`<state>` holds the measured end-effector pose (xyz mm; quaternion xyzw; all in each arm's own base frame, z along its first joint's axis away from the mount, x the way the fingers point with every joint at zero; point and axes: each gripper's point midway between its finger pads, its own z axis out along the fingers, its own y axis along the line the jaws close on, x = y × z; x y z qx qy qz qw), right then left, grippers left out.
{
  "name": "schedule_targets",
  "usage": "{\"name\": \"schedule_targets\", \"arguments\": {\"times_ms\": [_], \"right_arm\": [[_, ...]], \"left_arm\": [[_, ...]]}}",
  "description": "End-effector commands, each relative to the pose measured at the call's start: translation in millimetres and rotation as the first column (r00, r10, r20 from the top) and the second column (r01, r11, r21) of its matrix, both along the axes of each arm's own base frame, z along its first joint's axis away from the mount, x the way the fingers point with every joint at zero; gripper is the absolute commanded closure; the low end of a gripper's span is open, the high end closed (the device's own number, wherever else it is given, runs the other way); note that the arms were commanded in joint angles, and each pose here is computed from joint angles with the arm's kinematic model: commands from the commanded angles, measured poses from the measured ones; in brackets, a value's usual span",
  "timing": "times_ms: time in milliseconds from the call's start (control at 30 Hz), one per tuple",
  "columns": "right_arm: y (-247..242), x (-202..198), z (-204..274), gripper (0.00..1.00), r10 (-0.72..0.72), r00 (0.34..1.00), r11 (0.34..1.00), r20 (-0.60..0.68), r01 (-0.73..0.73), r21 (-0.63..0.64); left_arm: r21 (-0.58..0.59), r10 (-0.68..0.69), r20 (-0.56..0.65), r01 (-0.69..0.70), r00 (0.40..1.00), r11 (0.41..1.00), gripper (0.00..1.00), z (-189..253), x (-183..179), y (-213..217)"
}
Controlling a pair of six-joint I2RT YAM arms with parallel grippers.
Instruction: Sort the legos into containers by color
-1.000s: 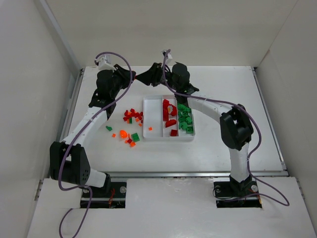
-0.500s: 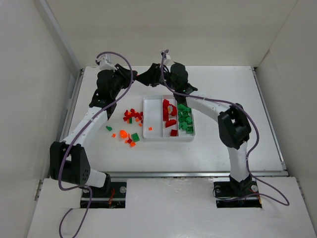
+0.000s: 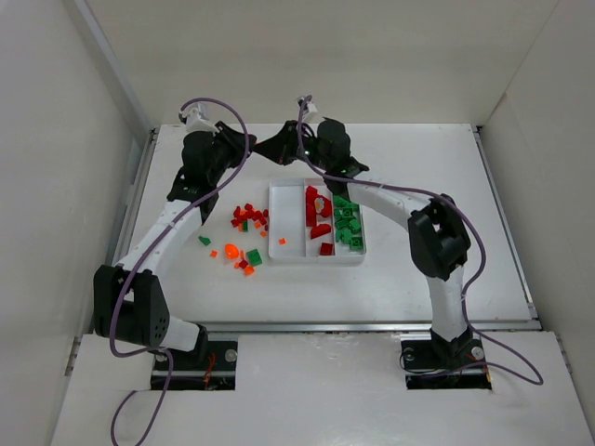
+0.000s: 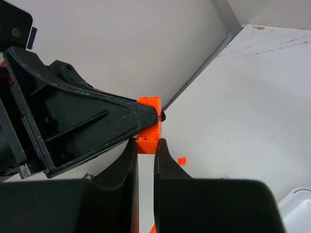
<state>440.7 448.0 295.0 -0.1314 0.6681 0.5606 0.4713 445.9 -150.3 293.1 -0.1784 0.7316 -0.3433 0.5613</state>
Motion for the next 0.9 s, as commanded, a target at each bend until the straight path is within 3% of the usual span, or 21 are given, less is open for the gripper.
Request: {"name": "schedule_targets", "arguments": {"times_ms": [0, 233, 467, 700, 867], "right_arm": [[0, -5, 38, 1.0, -0.021, 0.994, 0.998, 0.106, 0.015, 0.059], [-17, -10, 33, 1.0, -0.079, 0.984, 0.997, 0.158, 0.079, 0.006], [-24, -22, 8, 1.0, -0.039, 0.979, 0.993, 0.198, 0.059, -0.098], [-36, -30, -33, 1.0, -0.005, 0.985, 0.976, 0.171, 0.043, -0.215], [-48, -29, -38, 1.0, -0.022, 0.987, 0.973, 0.159, 0.058, -0.225]], "left_arm": [[-0.022, -0.073, 0.069, 0.075, 0.995, 0.997, 1.0, 26, -12, -15], [0.032, 0.033, 0.135, -0.038, 0.99, 0.999, 1.0, 36, 2, 12], [0.075, 0.092, 0.252, -0.114, 0.963, 0.991, 1.0, 59, 11, 31], [0.091, 0.098, 0.232, -0.122, 0.968, 0.988, 1.0, 52, 9, 36], [0.114, 0.077, 0.193, -0.1, 0.978, 0.988, 1.0, 38, 7, 33]]}}
